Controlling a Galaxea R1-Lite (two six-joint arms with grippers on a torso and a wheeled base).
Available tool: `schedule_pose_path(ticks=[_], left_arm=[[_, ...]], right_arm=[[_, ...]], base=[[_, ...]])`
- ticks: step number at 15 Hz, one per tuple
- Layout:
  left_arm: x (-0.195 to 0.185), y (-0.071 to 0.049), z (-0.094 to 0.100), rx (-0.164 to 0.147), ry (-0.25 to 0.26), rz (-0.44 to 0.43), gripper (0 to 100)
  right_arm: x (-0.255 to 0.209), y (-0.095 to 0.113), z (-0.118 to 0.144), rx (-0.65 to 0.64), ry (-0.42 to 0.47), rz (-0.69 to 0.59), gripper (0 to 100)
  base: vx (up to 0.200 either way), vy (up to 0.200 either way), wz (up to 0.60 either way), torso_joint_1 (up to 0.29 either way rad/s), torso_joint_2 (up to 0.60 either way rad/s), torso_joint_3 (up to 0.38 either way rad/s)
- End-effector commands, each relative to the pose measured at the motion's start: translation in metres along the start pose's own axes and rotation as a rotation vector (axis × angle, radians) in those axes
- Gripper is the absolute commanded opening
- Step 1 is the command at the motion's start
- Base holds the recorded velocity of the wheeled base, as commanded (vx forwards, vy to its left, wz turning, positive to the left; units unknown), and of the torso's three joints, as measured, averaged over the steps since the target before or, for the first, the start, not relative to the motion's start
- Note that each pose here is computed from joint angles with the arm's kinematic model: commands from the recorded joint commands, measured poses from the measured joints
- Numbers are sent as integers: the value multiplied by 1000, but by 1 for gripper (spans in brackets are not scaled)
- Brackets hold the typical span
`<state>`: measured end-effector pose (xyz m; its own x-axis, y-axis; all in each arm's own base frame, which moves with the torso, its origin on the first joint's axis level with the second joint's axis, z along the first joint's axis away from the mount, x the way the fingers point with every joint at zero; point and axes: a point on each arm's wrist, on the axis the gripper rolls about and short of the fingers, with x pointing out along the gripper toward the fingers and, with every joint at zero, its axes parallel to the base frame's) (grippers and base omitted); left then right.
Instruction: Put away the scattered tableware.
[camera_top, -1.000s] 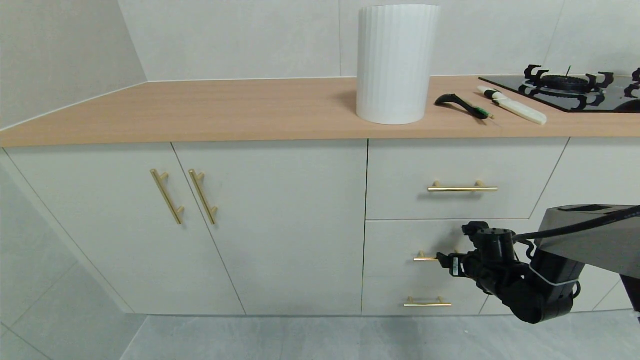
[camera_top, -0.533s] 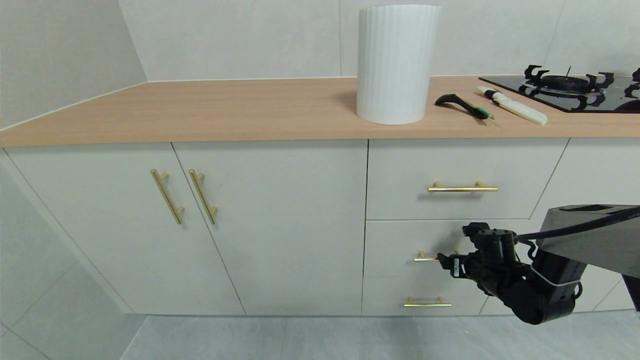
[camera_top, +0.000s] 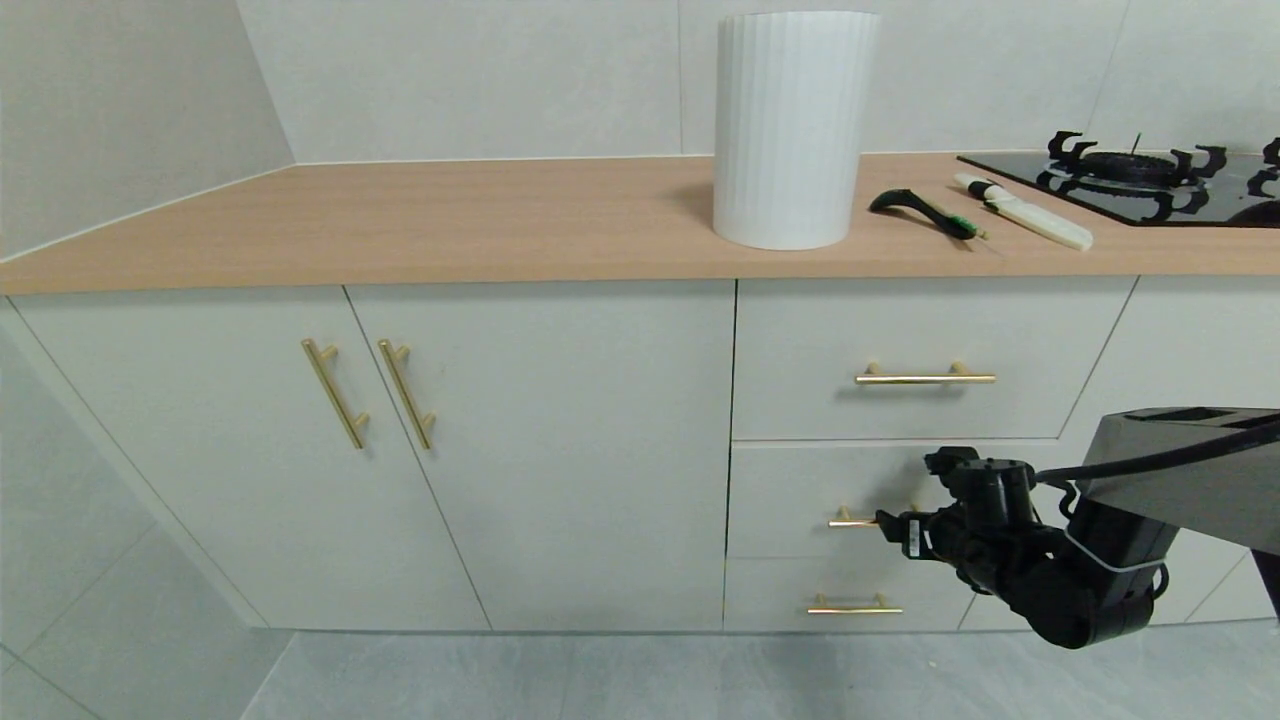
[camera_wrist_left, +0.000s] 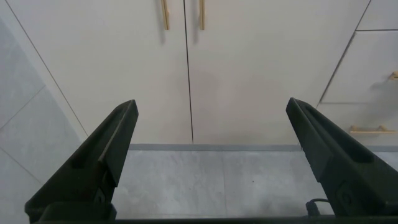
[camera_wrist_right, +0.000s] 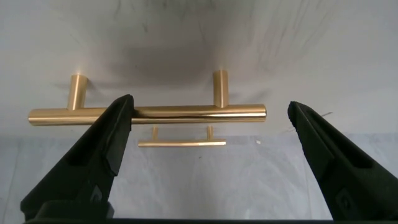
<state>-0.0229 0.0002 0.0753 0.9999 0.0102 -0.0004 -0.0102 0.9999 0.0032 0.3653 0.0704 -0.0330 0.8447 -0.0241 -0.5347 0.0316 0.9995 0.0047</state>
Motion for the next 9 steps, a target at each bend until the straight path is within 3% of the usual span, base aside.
schedule_pose_path(ticks=[1, 9], left_arm=[[0, 0, 0, 0, 1, 1, 100], [0, 0, 0, 0, 1, 1, 100]], right_arm=[[0, 0, 0, 0, 0, 0, 100], [-17, -1, 13, -5, 22, 2, 100]], base=[[0, 0, 0, 0, 0, 0], [0, 0, 0, 0, 0, 0]])
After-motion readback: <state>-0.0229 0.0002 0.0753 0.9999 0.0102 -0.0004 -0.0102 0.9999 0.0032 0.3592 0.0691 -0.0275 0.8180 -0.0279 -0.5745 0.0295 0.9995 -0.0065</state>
